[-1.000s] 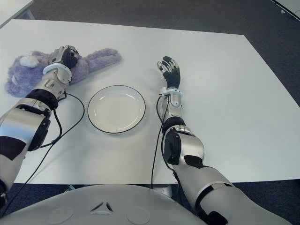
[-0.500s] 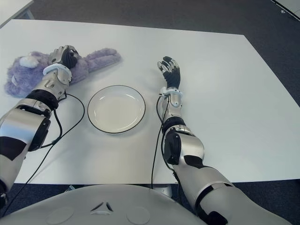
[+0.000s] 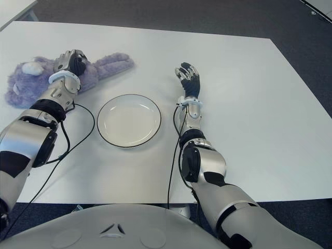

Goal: Put the doll into the plate.

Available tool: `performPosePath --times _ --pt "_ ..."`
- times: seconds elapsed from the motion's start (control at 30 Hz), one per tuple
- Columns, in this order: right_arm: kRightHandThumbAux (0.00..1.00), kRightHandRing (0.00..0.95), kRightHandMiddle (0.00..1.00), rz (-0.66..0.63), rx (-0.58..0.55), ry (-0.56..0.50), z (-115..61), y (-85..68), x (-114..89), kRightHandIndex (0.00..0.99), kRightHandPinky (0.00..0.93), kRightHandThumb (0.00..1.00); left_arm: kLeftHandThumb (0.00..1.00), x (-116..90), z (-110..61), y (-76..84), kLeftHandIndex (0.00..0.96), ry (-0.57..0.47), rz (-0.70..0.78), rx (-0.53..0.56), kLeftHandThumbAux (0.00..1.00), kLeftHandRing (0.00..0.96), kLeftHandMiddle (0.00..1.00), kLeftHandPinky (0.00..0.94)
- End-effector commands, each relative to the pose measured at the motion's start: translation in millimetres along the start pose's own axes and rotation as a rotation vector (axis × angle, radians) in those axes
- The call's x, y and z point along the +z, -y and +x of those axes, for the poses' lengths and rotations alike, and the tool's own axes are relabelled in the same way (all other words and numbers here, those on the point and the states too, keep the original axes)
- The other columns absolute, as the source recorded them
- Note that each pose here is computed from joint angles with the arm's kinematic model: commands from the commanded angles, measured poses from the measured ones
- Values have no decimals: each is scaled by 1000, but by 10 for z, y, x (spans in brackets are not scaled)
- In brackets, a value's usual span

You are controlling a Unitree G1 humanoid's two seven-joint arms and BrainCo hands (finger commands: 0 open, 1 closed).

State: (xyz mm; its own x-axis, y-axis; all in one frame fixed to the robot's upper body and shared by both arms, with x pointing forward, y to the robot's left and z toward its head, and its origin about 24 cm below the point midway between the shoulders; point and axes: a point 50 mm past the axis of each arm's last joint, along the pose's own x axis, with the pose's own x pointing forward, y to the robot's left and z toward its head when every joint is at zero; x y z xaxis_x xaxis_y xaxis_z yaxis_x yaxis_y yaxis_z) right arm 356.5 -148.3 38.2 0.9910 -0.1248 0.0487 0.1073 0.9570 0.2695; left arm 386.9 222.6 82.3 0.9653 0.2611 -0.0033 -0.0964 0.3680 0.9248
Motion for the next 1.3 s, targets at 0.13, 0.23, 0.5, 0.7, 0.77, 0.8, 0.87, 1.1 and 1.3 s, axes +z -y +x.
performPosePath --times 0.13,0.23,0.5,0.7,0.77,0.8,0.87,1.1,1.3 --pt "799 200 233 30 -151 -359 -832 345 -930 267 231 309 848 -7 -198 388 405 -38 -2 -60 663 772 529 773" --pt "801 194 228 29 -151 -355 -832 343 -928 262 219 302 847 42 -237 416 405 -12 -12 -35 664 763 527 767" --pt "811 198 232 33 -149 -359 -831 344 -930 260 227 298 847 177 -273 316 407 31 -25 36 663 762 525 754" --pt "810 198 233 37 -150 -362 -830 344 -932 260 225 300 847 315 -313 176 407 64 -32 79 664 737 517 703" --pt "813 198 233 37 -151 -364 -829 339 -933 261 226 305 847 367 -346 135 414 78 -34 98 664 670 498 591" --pt "813 198 234 37 -151 -364 -828 336 -933 262 226 308 847 383 -362 123 416 82 -35 104 664 654 494 564" --pt "812 198 233 34 -150 -364 -827 332 -933 260 225 309 849 411 -395 101 427 91 -38 111 663 617 485 519" --pt "811 196 229 33 -148 -361 -825 324 -931 258 225 317 951 499 -535 37 477 140 -66 128 643 456 496 367" --pt "809 204 235 36 -149 -362 -825 323 -932 262 233 322 952 558 -662 9 464 170 -83 130 645 451 484 277"
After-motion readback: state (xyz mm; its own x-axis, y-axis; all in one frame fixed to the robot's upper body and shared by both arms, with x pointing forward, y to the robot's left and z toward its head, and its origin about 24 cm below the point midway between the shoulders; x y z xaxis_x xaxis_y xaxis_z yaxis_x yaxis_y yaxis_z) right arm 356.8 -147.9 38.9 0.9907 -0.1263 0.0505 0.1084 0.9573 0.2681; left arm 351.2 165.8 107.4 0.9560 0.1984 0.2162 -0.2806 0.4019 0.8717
